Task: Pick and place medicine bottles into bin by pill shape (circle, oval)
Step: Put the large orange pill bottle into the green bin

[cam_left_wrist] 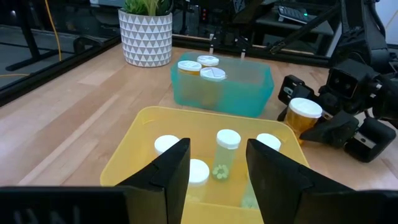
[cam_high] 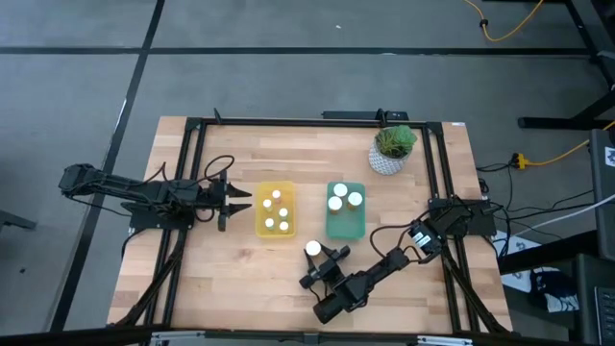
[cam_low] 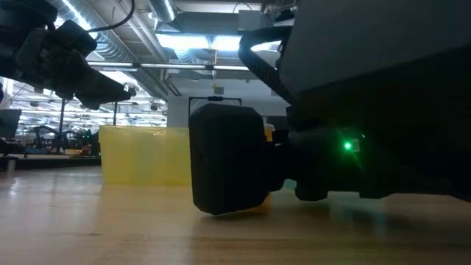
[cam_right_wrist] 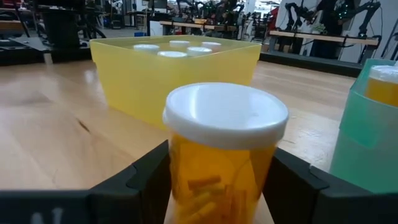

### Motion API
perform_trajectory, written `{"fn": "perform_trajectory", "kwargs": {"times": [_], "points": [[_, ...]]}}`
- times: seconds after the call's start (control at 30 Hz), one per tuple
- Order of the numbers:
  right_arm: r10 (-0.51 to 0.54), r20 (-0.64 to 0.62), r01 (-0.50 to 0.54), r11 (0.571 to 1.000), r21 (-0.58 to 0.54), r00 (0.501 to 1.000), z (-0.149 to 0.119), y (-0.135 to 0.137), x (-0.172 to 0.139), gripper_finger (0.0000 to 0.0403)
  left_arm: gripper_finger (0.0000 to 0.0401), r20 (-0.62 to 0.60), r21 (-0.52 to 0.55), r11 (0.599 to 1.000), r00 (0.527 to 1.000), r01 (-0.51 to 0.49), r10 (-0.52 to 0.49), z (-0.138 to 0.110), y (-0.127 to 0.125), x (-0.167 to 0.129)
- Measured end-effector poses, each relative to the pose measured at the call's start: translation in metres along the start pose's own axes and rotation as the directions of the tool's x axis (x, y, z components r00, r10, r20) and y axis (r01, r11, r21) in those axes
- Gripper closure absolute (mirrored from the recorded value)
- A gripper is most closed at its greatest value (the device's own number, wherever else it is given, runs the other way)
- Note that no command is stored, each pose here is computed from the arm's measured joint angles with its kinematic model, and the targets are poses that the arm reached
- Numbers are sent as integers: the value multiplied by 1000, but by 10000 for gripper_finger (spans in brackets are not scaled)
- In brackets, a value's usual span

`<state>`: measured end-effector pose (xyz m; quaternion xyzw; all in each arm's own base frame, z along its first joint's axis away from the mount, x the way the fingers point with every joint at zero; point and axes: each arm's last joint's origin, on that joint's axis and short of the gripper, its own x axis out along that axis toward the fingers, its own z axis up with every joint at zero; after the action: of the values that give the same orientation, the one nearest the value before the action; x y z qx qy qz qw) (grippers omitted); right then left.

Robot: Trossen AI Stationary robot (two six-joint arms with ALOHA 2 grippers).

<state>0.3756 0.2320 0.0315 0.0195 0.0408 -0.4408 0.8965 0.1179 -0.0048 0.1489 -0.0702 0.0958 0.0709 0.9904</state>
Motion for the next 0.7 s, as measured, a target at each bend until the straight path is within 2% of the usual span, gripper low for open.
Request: {"fn": "perform_trajectory", "kwargs": {"times": [0.37, 0.7], "points": [[0, 0, 0, 1000, -4, 1000, 0, 0, 0, 184, 251, 0, 0, 1000, 1000, 0, 0, 0, 0, 0], [2, 7, -1, 991, -133, 1000, 8, 9, 0, 153, 251, 0, 0, 1000, 1000, 0, 0, 0, 0, 0]]}}
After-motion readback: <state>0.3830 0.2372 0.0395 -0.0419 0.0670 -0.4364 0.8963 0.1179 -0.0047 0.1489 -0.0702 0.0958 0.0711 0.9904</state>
